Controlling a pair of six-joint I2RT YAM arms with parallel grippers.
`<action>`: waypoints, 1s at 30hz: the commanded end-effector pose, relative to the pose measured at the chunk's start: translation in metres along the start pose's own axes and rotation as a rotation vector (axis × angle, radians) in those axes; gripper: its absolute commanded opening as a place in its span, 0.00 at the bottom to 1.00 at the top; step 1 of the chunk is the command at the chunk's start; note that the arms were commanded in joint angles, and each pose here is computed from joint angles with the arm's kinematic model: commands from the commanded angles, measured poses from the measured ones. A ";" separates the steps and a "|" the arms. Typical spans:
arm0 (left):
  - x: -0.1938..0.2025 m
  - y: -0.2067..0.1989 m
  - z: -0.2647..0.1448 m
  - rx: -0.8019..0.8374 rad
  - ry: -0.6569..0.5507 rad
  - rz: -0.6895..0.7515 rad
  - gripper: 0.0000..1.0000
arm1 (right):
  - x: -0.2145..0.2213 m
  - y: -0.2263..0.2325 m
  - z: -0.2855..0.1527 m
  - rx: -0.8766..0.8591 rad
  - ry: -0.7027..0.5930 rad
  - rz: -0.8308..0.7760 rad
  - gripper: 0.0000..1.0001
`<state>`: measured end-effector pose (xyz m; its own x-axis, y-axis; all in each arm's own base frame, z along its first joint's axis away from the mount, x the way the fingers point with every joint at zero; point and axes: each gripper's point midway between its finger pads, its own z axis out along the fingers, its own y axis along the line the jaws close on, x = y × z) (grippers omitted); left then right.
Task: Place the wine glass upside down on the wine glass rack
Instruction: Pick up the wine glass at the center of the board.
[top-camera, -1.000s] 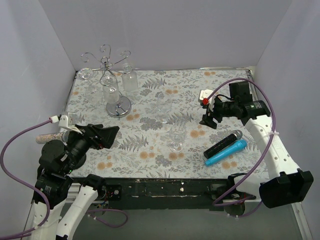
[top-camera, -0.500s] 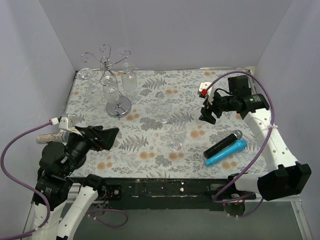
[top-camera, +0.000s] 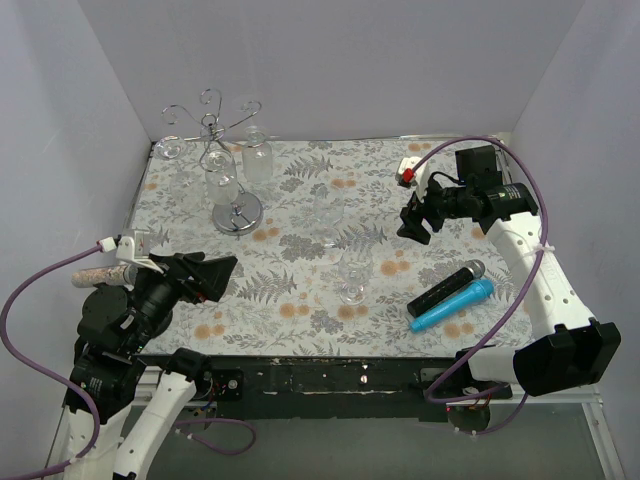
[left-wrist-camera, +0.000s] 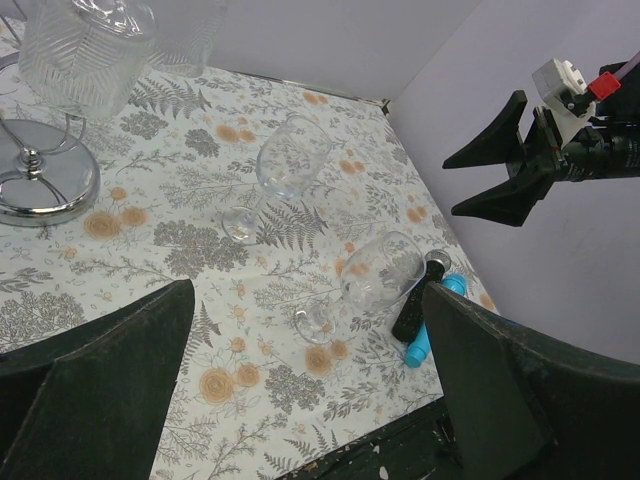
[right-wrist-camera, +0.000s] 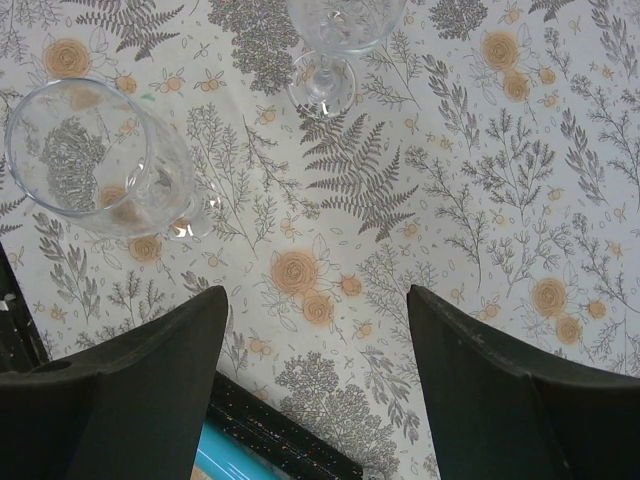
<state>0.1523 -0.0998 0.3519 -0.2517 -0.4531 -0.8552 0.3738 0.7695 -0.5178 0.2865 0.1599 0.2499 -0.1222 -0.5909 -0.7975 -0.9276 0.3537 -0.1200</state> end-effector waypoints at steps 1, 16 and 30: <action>0.002 0.003 -0.003 -0.013 0.002 0.004 0.98 | -0.021 -0.009 -0.009 0.042 -0.042 -0.012 0.81; 0.002 0.003 -0.003 -0.014 0.004 0.002 0.98 | -0.025 -0.031 -0.017 0.120 -0.052 0.057 0.82; 0.000 0.002 -0.003 -0.013 0.000 0.004 0.98 | -0.035 -0.064 -0.023 0.209 -0.082 0.174 0.81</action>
<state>0.1507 -0.0979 0.3504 -0.2507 -0.4545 -0.8548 0.3661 0.7729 -0.5183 0.3234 0.1419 0.2756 -0.2424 -0.5072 -0.8271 -0.8401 0.5361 -0.0826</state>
